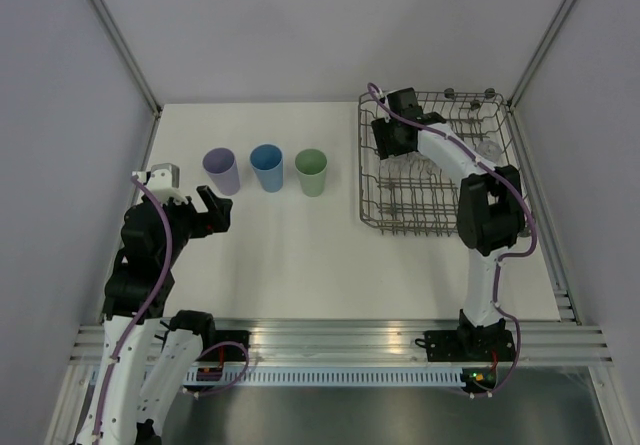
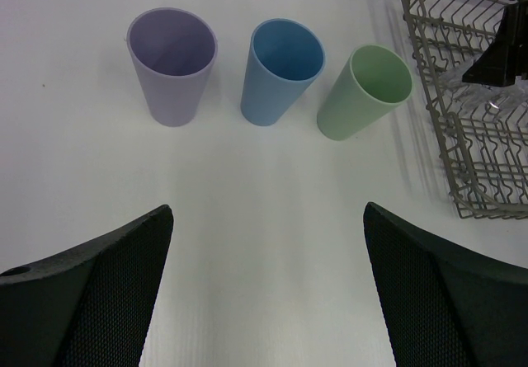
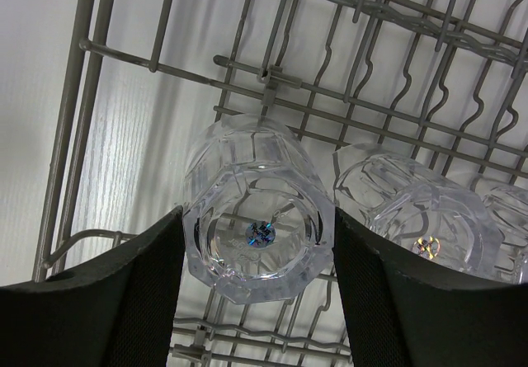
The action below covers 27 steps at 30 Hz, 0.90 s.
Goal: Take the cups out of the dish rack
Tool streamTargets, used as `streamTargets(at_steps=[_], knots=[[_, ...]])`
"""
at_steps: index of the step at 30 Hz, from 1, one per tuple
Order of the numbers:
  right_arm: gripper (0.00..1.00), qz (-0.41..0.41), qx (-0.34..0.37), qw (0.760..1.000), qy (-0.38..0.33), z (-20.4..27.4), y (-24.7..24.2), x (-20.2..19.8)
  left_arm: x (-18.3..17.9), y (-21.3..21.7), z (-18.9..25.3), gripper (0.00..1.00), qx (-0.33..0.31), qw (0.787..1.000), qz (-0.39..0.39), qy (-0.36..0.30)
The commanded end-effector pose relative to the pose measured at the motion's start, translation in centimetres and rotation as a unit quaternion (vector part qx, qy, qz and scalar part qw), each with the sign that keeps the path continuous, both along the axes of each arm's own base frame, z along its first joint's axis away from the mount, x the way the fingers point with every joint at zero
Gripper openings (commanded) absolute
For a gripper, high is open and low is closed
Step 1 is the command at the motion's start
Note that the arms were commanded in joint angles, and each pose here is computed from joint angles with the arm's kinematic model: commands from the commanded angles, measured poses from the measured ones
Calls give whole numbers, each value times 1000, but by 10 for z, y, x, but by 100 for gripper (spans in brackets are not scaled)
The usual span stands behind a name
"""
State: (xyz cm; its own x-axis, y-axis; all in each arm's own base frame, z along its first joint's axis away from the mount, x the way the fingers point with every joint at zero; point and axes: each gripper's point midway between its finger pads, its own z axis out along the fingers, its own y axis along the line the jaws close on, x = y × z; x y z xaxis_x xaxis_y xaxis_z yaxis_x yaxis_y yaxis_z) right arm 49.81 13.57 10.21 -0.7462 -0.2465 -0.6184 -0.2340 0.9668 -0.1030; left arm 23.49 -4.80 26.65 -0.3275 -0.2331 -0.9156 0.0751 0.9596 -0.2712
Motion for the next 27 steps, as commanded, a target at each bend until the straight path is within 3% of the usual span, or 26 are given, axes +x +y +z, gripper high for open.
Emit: streamTargets(at_steps=[1, 8, 18, 22, 24, 26, 27], knots=[[42, 2, 23, 998, -61, 64, 2, 5, 3, -5, 9, 100, -6, 1000, -13, -20], [39, 3, 42, 994, -101, 113, 1, -5, 3, -7, 11, 100, -9, 1000, -16, -21], [37, 54, 197, 962, -181, 206, 31, -63, 4, -39, 33, 100, -58, 994, -94, -27], [36, 97, 273, 930, -228, 252, 45, -99, -1, -75, 55, 100, -118, 975, -186, -40], [36, 117, 314, 917, -218, 251, 56, -117, 0, -93, 68, 100, -162, 959, -227, -44], [35, 144, 353, 896, -228, 263, 64, -139, -13, -117, 78, 100, -224, 928, -296, -25], [35, 150, 380, 882, -235, 277, 66, -153, -10, -125, 88, 100, -239, 914, -323, -49]])
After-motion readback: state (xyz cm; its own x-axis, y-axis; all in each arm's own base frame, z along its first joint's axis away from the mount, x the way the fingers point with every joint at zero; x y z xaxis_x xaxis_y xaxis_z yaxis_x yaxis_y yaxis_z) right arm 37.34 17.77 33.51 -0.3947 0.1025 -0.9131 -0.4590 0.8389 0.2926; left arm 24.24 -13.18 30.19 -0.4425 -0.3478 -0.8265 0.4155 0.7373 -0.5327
